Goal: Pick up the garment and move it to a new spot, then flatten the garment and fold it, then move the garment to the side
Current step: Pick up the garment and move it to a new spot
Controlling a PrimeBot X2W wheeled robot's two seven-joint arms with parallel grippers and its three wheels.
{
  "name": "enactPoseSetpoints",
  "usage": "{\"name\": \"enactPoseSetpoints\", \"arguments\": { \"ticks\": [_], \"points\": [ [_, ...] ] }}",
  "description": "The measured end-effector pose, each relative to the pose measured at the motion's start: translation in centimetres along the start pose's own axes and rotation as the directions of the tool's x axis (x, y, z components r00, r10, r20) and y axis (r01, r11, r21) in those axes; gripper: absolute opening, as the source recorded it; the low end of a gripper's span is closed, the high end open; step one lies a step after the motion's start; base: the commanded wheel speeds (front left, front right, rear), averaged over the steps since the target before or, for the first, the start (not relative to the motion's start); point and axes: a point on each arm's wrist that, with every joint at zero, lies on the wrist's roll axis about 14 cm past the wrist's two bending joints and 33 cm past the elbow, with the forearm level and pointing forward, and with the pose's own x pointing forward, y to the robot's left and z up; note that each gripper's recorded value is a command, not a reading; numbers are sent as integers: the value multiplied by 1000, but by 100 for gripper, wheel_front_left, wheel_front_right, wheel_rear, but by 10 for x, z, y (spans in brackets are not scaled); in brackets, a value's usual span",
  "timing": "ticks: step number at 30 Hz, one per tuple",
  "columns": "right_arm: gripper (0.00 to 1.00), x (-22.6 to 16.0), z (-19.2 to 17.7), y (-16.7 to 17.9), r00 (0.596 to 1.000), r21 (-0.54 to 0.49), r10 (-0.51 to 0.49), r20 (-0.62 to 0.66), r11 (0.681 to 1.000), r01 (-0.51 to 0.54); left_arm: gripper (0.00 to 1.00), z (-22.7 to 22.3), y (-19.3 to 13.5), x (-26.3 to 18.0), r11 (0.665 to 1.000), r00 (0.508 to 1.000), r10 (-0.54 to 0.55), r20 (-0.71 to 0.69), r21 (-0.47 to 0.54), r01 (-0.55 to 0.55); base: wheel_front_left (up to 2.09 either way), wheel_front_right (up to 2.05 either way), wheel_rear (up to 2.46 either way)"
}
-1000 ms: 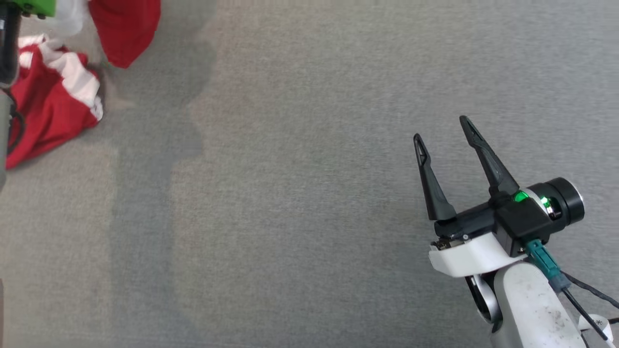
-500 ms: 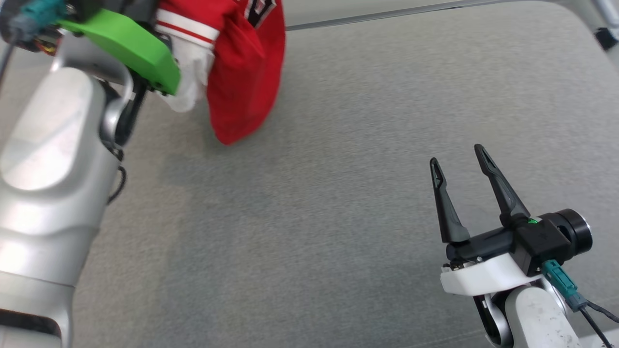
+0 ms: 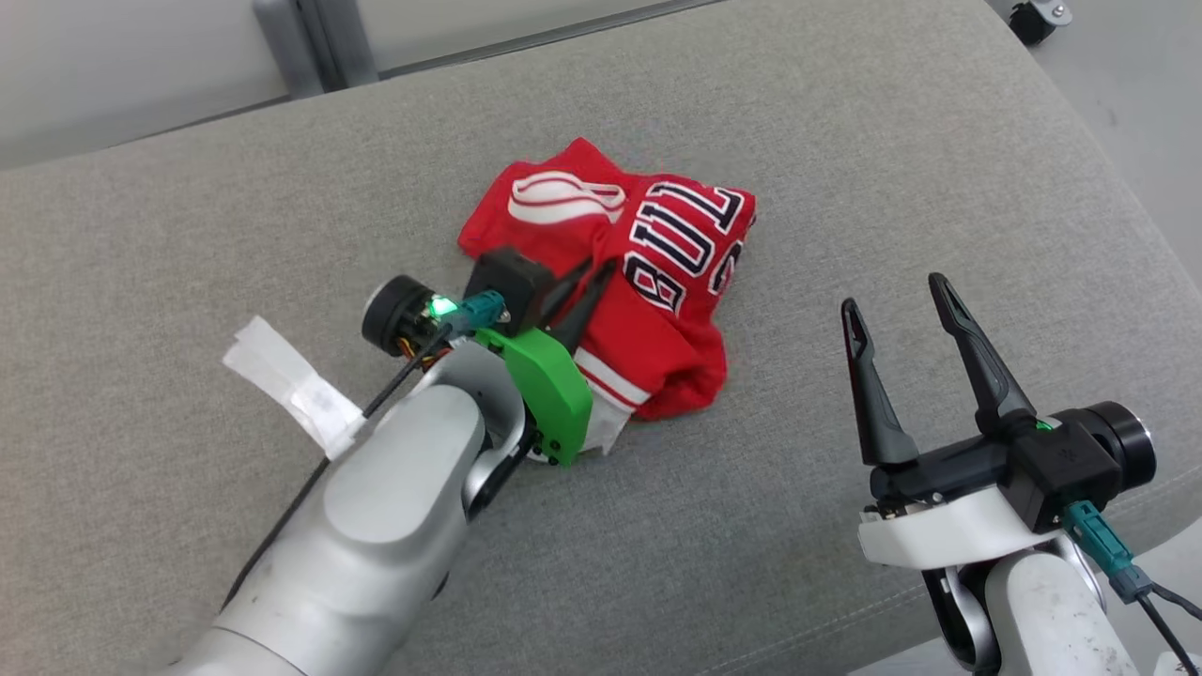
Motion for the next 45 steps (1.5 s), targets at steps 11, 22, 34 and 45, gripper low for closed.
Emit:
{"name": "enactPoseSetpoints", "arguments": {
  "ticks": [11,22,34,45],
  "points": [
    [100,13,-11,20,998,26,60,-16,998,-59,100,-37,-13,-13,996,1000,-5,-2,-90,5,0,0,0],
    [100,0,-2,49,990,46,141,6,989,-141,100,34,22,-88,950,911,311,271,-125,-287,0,0,0],
    [100,-14,15,70,978,57,201,55,977,-204,100,23,70,-241,720,645,691,326,-227,-656,0,0,0],
    [100,-39,15,59,984,58,174,45,983,-176,100,-3,38,-298,664,596,742,308,-215,-716,0,0,0]
  ]
}}
